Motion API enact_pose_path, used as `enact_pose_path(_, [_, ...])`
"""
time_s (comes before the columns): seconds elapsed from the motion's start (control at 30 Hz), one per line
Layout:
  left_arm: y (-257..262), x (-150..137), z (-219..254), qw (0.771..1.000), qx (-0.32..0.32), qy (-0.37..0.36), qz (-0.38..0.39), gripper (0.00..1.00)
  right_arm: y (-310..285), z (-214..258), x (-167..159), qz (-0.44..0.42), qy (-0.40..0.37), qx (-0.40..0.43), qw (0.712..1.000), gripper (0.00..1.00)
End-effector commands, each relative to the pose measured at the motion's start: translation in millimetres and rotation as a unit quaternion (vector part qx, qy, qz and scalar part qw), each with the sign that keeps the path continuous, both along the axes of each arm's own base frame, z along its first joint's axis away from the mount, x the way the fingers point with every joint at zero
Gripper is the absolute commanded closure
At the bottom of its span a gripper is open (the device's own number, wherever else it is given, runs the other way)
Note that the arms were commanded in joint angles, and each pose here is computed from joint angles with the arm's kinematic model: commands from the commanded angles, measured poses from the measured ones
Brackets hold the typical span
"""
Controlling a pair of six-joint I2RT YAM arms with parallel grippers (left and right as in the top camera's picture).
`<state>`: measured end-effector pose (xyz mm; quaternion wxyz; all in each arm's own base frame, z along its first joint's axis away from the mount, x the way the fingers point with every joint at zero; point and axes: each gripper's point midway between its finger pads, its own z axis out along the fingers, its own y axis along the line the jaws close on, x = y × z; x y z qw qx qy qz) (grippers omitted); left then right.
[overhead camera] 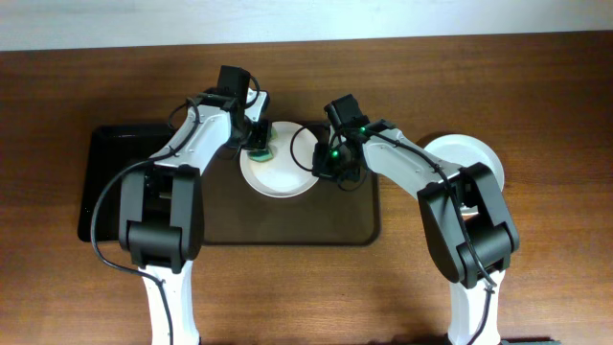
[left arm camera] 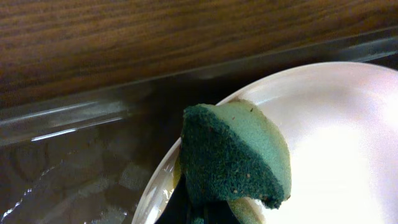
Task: Clean dirty plates on tray and stack at the side
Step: 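Lower the sponge onto the white plate and scrub with the left gripper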
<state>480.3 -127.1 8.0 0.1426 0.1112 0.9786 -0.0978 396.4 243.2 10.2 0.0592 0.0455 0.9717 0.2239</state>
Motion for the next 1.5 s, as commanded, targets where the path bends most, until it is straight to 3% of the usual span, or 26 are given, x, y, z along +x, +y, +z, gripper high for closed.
enact_pose_path(0.0, [37,-32,-44,0.994,0.077,0.076,0.006,0.99,-1,-10,-7,0.018,0.014,-0.005,1.000,0.96])
enact_pose_path(0.13, [7,-79,-36,0.981,-0.009,0.153,-0.120,1.00,-1,-10,-7,0.018,0.014,-0.004,1.000,0.96])
enact_pose_path(0.27, [-10,-98,-21,0.964,-0.067,0.172,-0.191,1.00,-1,-10,-7,0.016,0.015,-0.004,1.000,0.96])
enact_pose_path(0.73, [-21,-17,-22,0.985,-0.060,0.013,-0.164,1.00,-1,-10,-7,0.016,0.015,-0.004,1.000,0.96])
enact_pose_path(0.83, [13,3,-30,0.998,0.026,0.004,-0.051,0.99,-1,-10,-7,0.016,0.015,-0.005,1.000,0.96])
enact_pose_path(0.93, [38,5,-33,0.996,0.084,0.011,0.017,0.99,-1,-10,-7,0.016,0.015,-0.005,1.000,0.96])
enact_pose_path(1.03, [50,-6,-35,0.992,0.112,0.034,0.045,1.00,-1,-10,-7,0.016,0.015,-0.005,1.000,0.96])
enact_pose_path(1.13, [42,-27,-38,0.993,0.090,0.078,0.018,1.00,-1,-10,-7,0.016,0.015,-0.005,1.000,0.96])
enact_pose_path(1.3, [-12,-83,-26,0.973,-0.066,0.154,-0.159,1.00,-1,-10,-7,0.016,0.015,-0.004,1.000,0.96])
enact_pose_path(1.47, [-24,-116,-13,0.946,-0.121,0.188,-0.236,1.00,0,-10,-6,0.016,0.014,-0.004,1.000,0.96])
